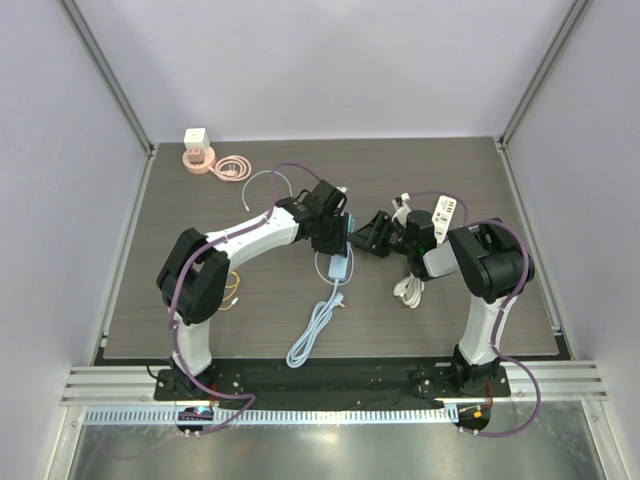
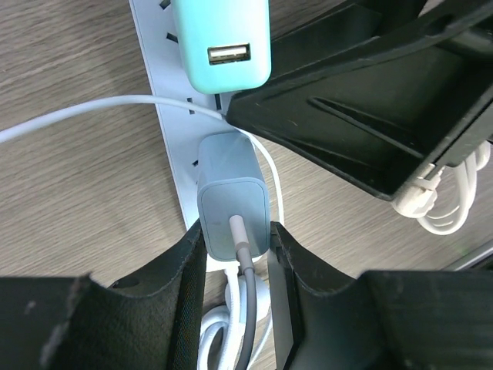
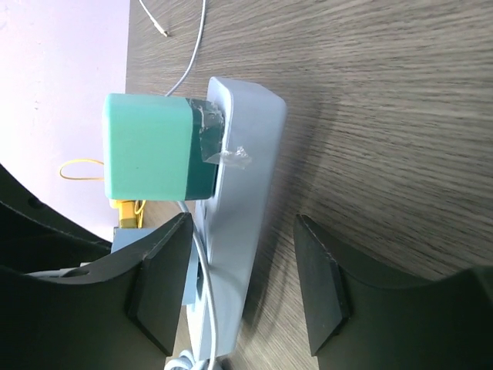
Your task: Pull the plug off the socket
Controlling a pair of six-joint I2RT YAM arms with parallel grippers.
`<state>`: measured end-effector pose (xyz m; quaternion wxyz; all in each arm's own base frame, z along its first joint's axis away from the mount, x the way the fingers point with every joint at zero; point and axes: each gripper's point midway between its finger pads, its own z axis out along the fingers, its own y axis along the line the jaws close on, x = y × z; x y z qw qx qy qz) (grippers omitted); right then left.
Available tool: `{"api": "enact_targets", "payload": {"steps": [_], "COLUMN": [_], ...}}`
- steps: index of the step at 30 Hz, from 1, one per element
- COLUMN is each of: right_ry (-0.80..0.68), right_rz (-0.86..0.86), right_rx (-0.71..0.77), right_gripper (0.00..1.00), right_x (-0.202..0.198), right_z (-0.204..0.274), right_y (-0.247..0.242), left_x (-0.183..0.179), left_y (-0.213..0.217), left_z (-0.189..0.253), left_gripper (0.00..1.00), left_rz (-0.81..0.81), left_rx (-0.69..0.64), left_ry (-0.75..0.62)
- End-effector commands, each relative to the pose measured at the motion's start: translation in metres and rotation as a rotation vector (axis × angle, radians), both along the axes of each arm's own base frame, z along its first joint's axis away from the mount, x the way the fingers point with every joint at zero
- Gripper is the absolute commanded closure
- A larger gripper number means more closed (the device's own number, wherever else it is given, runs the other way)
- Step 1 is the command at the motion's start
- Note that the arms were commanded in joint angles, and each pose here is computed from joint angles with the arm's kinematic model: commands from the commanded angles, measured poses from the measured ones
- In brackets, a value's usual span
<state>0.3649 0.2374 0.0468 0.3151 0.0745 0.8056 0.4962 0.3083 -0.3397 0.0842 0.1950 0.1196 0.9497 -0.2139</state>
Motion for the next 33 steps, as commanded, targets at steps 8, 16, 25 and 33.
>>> {"api": "enact_targets", "payload": {"steps": [8,16,25,33], "right_ry": [-0.070,-0.077,-0.093,-0.054], "right_rz": [0.015,0.021,0.016,-0.030], "right_rx": [0.039,0.063,0.103,-0.059], "right_gripper": [0.44,0.44,0.78,0.99], "right_x": [0.009,0.009,0.006,0.008], "right_z": [0.017,0.018,0.025,0.002], "right_y": [0.005,0.006,0.005,-0.010], "left_x": [0.001,-0.001,0.002,0.008], "left_y": [-0.023,-0.032,-0.035,-0.027], "left_z": [0.059,0.065,0.073,0.088], "left_gripper": [1.00,1.00,1.00,1.00], "left_rz": [-0.043,-0.055,-0.043,-0.016], "left_rx": [-0.158,-0.192,-0.196,-0.127], "left_ry": [-0.099,-0.095,-0.107,-0.257]}}
